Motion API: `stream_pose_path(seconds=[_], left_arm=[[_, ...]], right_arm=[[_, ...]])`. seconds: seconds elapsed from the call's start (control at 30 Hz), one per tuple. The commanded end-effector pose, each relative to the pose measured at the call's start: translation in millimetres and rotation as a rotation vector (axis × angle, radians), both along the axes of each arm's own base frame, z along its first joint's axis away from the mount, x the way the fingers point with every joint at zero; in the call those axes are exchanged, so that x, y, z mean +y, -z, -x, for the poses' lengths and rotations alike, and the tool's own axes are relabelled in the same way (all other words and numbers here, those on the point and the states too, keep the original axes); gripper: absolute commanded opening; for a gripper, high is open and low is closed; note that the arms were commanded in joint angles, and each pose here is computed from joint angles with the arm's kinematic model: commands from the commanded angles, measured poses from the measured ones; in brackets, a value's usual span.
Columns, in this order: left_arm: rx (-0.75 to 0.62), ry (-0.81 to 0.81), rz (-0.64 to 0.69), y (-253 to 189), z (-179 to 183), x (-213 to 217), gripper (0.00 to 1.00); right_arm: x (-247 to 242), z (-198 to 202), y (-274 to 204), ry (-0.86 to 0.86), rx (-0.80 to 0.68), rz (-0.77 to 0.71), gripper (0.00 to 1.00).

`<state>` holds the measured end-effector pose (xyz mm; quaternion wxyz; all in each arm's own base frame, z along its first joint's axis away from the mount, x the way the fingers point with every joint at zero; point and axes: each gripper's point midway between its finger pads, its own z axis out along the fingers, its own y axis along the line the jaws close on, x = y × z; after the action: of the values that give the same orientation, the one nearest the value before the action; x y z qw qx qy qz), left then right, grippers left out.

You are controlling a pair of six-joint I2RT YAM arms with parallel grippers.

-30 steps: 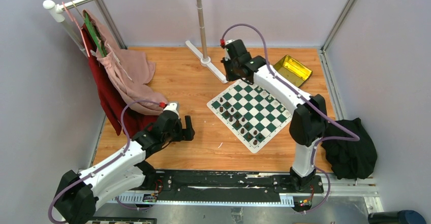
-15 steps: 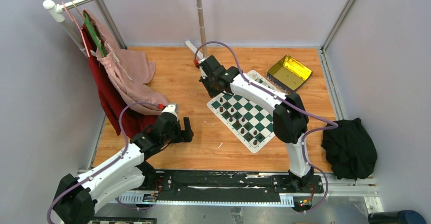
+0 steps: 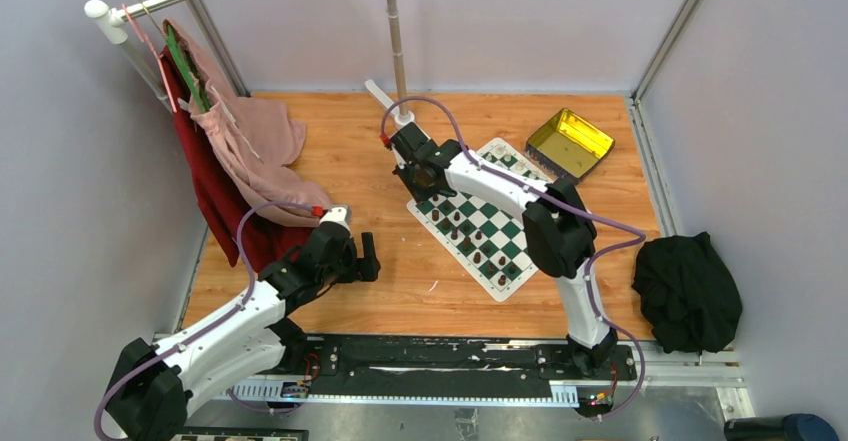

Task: Set up the chess pieces on the board
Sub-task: Place the chess piece on the chessboard.

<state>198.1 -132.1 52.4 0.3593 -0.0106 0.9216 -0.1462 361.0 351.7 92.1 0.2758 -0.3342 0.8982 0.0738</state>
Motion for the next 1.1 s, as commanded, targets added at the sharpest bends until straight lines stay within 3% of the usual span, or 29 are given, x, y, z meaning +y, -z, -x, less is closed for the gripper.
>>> stream_pose_path(seconds=[0.0, 1.07], left_arm=[[0.008, 0.002, -0.008, 5.1, 1.3, 0.3, 1.0], [0.036, 0.02, -0.045, 10.3, 2.8, 1.8, 1.0]], right_arm=[[-4.0, 11.3, 22.7, -0.028, 0.034, 0.066, 0.0], [-16.1, -11.0, 47.6, 0.006, 0.027, 0.068, 0.0]])
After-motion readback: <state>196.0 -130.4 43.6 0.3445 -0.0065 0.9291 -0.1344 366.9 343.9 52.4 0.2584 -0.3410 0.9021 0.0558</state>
